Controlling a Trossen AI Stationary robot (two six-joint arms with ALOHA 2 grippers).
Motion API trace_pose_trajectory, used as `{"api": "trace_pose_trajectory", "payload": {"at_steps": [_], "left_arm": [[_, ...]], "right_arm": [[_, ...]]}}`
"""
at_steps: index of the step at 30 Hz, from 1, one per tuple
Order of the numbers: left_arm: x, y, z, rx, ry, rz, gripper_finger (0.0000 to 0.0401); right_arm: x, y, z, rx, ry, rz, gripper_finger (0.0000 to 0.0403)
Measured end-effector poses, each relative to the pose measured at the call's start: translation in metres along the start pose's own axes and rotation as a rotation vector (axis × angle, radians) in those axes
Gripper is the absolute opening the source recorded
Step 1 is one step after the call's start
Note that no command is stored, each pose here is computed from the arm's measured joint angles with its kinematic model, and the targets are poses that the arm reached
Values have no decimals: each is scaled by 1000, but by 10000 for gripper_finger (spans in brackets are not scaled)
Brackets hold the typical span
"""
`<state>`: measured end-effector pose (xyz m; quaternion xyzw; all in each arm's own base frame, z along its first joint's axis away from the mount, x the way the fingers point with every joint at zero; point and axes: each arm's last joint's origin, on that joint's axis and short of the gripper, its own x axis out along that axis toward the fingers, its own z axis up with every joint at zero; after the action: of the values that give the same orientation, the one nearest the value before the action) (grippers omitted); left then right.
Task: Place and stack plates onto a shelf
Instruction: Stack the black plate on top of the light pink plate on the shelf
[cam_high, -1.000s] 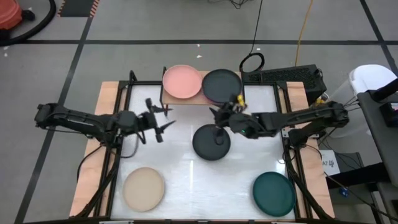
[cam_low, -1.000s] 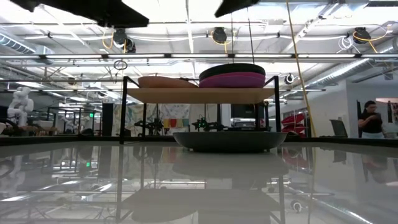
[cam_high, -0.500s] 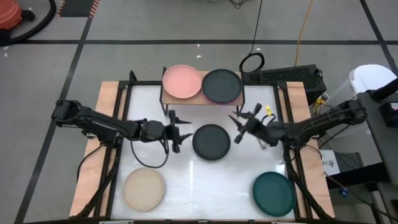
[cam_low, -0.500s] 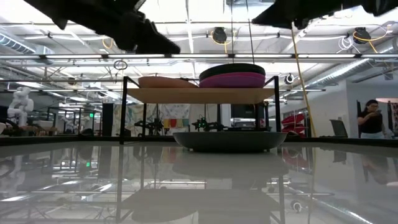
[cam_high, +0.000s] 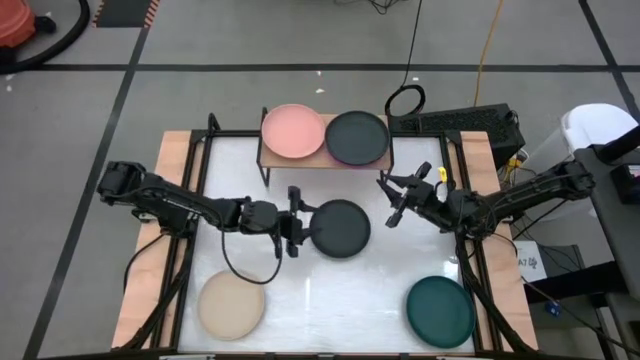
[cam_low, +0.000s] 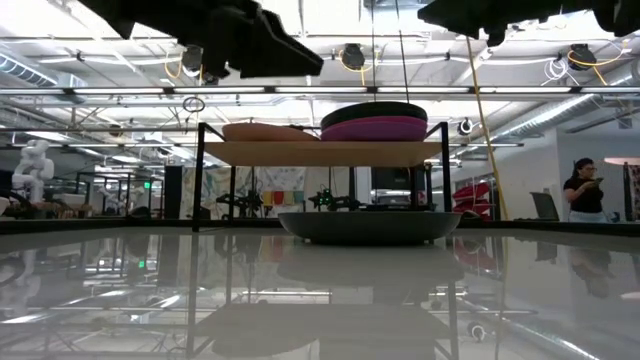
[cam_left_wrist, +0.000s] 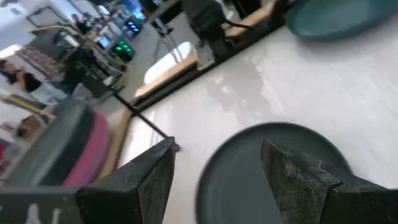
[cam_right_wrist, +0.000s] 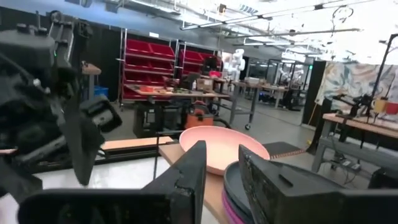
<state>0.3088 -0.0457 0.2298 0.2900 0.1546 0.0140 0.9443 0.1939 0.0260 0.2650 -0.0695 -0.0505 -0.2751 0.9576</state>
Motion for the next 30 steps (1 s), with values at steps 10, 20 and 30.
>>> {"api": "trace_pose_trajectory", "payload": {"at_steps": [10,20,30], "left_arm": [[9,-30,-24,25,90,-347,241],[16,-46,-21,39,27,-448,241],[62,-64,-26,59,193,-523,241]], "right_arm": [[2,2,-3,9,12,1,77],[2,3,-4,12,12,2,77],[2,2,-2,25,-3,-1,77]]}}
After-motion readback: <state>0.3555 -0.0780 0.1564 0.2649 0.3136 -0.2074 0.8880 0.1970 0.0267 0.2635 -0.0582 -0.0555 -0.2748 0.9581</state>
